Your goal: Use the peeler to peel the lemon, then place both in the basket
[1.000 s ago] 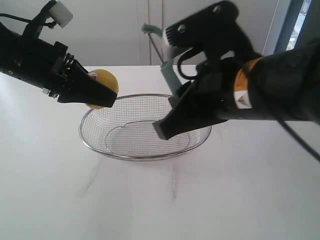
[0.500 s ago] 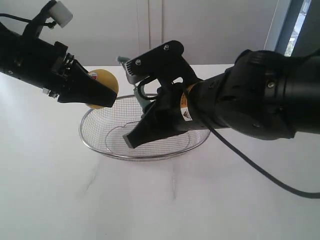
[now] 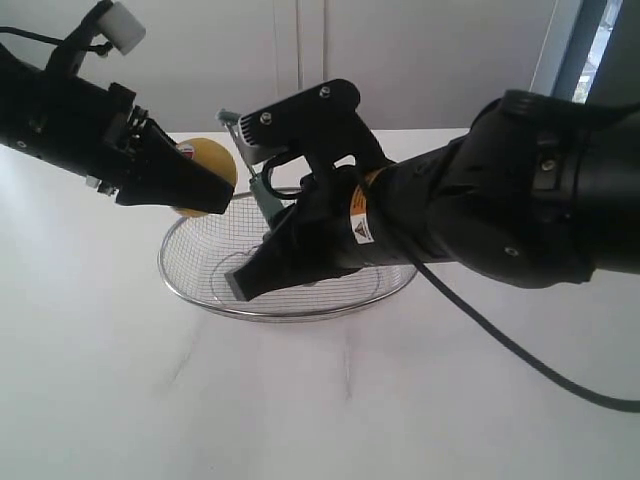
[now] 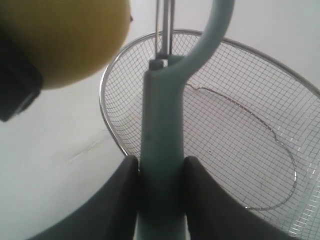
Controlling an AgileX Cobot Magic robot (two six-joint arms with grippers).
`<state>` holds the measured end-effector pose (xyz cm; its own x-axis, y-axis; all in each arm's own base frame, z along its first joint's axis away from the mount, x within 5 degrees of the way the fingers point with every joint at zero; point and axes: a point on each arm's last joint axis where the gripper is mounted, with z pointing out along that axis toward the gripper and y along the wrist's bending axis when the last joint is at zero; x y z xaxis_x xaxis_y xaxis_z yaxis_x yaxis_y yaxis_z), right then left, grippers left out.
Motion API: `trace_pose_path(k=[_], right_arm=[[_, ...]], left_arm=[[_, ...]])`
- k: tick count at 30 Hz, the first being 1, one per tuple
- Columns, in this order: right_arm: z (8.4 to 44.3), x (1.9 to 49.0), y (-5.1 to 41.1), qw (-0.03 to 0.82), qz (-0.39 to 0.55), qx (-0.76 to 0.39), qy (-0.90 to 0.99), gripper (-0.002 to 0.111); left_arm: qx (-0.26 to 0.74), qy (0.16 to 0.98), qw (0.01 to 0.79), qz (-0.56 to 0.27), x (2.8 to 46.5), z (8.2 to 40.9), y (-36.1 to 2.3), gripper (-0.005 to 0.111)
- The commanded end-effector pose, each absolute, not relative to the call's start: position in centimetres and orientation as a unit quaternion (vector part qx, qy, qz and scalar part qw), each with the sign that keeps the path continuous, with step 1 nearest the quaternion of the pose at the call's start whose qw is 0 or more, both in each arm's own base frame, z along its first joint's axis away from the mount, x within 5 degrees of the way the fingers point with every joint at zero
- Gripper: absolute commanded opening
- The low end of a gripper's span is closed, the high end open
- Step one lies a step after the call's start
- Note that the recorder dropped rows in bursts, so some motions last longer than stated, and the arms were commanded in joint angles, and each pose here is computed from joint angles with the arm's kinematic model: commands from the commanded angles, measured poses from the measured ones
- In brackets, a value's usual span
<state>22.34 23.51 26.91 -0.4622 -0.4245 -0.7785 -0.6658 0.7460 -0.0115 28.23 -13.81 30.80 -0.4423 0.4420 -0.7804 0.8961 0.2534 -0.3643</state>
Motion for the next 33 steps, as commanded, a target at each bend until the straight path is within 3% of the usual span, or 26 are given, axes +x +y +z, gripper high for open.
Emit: trace_pose_path(k=[1,20,33], right_arm=[[27.6,22.2,23.6,0.416,0.162,-0.321,0.835,0.000],[29.6,21.4,22.7,0.433,0.177,-0.307,0.829,0.000],[27.0,22.1,23.5,0.398,0.153,-0.322,0.845,0.000]], left_arm=[[0.443,0.735,0.280,-0.430,28.0,31.2,-14.0,0.000],[0.441,0.737,0.284,-0.427,28.1,31.2,-14.0,0.000],[0.437,0.739,0.278,-0.431,28.0,31.2,-14.0,0.000]])
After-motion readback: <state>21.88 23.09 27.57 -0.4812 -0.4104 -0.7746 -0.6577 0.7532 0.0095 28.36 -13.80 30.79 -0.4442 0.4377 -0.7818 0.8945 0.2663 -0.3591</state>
